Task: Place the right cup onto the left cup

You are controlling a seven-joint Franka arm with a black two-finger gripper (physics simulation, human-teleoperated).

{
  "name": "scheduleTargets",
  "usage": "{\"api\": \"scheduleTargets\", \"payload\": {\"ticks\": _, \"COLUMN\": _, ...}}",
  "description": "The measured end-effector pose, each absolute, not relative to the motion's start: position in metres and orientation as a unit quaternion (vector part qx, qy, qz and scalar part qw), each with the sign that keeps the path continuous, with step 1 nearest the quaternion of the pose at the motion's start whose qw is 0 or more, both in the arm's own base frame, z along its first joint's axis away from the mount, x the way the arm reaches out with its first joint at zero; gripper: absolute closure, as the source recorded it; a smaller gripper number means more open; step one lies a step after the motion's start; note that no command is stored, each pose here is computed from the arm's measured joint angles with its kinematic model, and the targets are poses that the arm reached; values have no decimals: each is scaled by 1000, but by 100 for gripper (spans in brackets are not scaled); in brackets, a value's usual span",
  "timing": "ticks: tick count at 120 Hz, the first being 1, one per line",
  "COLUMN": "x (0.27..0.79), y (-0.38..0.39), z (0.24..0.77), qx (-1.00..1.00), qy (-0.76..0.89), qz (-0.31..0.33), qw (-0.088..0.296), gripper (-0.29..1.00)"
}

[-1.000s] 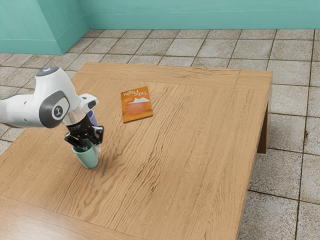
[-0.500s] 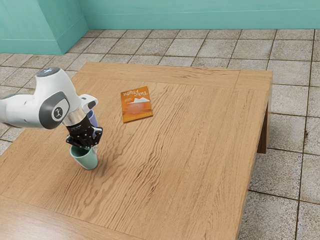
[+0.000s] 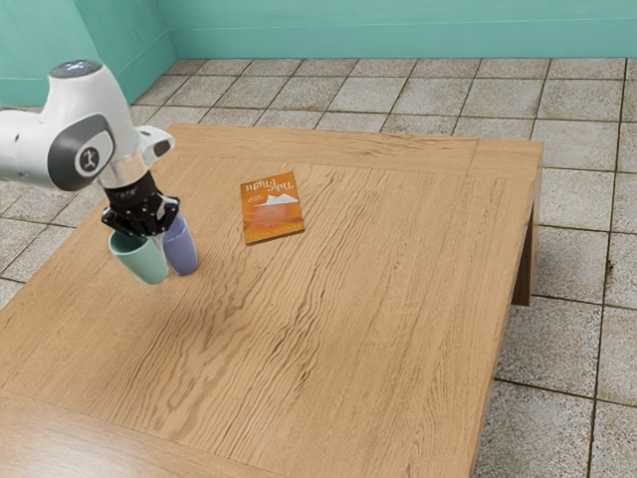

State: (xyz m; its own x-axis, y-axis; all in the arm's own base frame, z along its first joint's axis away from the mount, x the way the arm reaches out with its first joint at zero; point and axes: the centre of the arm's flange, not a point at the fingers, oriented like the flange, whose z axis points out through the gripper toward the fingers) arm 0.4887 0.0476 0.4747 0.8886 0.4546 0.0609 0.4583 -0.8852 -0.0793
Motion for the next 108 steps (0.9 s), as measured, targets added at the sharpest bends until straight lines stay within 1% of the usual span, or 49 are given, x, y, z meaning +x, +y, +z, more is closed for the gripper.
{"api": "scheduleTargets", "payload": {"ticks": 12, "x": 516, "y": 50, "z": 509, "qx": -969, "qy": -240, "qz": -19, "qw": 58, "gripper": 79}}
{"api": "scheduleTargets", "payload": {"ticks": 24, "x": 543, "y": 46, "z": 522, "qx": -969, "qy": -237, "qz": -9, "qw": 70, "gripper": 79}}
{"api": "scheduleTargets", "payload": {"ticks": 37, "x": 558, "y": 39, "z": 514, "qx": -970, "qy": -231, "qz": 12, "qw": 77, "gripper": 78}}
{"api": "scheduleTargets", "payload": {"ticks": 54, "x": 567, "y": 34, "z": 494, "qx": -970, "qy": -228, "qz": 37, "qw": 73, "gripper": 78}}
{"api": "scheduleTargets", "payload": {"ticks": 78, "x": 576, "y": 95, "z": 490, "qx": -959, "qy": -273, "qz": 38, "qw": 61, "gripper": 78}}
{"api": "scheduleTargets", "payload": {"ticks": 108, "x": 594, "y": 95, "z": 490, "qx": -963, "qy": -262, "qz": 26, "qw": 59, "gripper": 78}}
